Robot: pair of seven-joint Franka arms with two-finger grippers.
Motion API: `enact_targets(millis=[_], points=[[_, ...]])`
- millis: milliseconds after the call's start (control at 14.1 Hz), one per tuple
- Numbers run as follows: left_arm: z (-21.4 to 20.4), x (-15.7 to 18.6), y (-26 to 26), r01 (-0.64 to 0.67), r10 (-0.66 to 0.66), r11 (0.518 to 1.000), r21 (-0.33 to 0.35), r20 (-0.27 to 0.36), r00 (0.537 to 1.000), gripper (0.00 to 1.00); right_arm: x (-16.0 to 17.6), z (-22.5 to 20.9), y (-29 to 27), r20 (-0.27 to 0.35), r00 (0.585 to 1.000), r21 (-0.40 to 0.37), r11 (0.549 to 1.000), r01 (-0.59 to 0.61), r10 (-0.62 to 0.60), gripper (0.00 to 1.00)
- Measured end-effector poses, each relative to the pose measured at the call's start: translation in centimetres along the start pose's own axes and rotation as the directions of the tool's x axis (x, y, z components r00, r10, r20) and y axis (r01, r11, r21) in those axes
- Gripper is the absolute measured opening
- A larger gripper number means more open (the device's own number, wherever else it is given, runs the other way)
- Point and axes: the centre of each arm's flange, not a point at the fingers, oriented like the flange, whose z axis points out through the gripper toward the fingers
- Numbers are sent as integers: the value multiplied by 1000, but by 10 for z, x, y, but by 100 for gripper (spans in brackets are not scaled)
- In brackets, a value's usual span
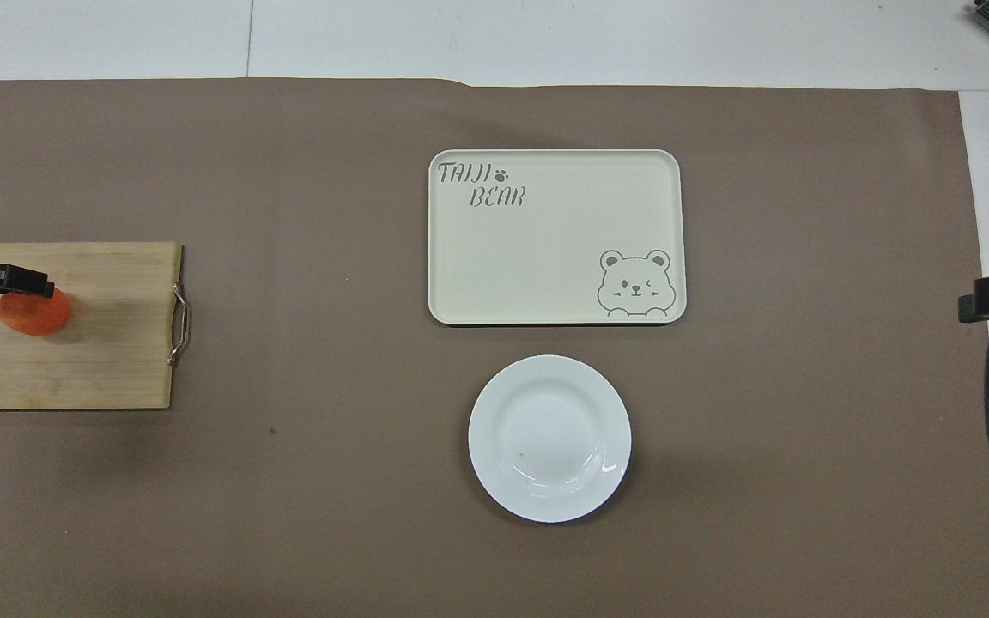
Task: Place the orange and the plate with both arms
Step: 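Lower the left gripper onto the orange and close it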
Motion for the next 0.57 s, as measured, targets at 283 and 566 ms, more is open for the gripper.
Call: enact_targets(millis=[283,566], points=[[19,-7,2,3,-3,1000,-16,35,999,100,0,0,0,0,1000,0,1000,0,0,100],[18,-9,-1,9,-8,1000,-15,33,999,76,0,0,0,0,1000,0,1000,0,0,100]])
